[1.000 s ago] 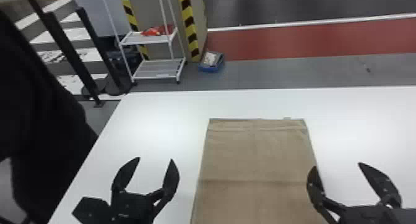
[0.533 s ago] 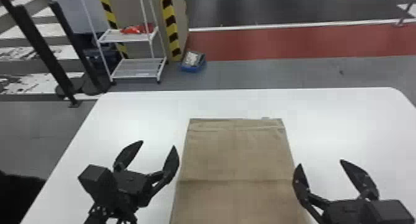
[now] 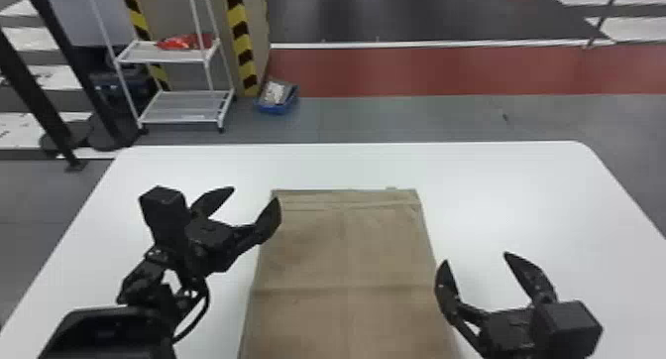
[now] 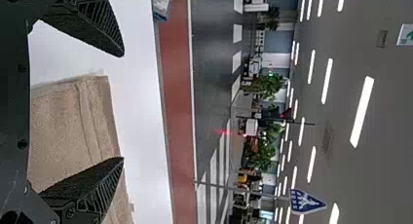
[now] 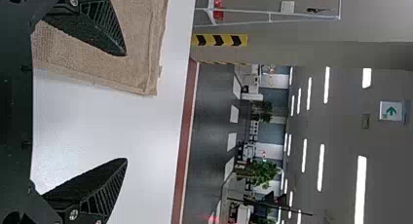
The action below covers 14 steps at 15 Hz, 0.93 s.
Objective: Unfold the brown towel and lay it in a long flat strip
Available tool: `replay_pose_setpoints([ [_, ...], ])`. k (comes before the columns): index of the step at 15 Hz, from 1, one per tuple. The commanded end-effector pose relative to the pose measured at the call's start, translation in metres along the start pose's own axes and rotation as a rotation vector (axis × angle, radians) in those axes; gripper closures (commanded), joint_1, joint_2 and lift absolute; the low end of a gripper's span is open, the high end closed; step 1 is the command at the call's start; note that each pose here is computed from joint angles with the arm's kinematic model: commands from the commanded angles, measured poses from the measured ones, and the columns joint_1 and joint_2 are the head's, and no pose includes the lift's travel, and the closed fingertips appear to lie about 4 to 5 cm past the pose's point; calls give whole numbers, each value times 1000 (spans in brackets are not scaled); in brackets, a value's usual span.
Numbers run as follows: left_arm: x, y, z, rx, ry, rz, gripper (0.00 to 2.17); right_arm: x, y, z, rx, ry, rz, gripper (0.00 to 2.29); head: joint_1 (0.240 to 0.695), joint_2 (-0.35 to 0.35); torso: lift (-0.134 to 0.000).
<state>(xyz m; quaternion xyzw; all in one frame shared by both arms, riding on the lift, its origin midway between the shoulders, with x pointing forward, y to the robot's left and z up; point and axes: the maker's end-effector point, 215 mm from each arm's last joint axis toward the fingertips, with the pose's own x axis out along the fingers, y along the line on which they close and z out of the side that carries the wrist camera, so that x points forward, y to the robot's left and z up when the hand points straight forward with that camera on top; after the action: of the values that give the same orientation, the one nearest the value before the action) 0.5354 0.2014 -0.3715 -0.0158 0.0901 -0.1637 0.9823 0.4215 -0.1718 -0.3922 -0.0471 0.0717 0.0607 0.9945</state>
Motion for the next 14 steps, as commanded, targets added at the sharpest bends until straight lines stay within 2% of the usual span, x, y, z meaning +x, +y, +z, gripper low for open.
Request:
replay_pose_setpoints([
  [1, 27, -6, -8, 38, 43, -37, 144, 3, 2, -1, -2, 7, 6, 113, 695, 38, -117],
  [3, 47, -8, -26, 62, 93, -63, 144, 6, 5, -3, -4, 16, 11, 113, 695, 25, -117],
  [5, 62, -14, -53, 86, 157, -130, 147, 6, 5, -2, -5, 15, 12, 113, 695, 14, -117],
  [7, 72, -17, -66, 121, 172, -158, 147, 7, 5, -3, -7, 18, 14, 113, 695, 4, -117],
  [9, 78, -16, -77, 117, 191, -164, 147, 8, 6, -5, -9, 23, 16, 113, 695, -2, -117],
  [14, 85, -3, -82, 125, 208, -136, 147, 11, 10, -8, -12, 27, 27, 113, 695, 1, -117],
])
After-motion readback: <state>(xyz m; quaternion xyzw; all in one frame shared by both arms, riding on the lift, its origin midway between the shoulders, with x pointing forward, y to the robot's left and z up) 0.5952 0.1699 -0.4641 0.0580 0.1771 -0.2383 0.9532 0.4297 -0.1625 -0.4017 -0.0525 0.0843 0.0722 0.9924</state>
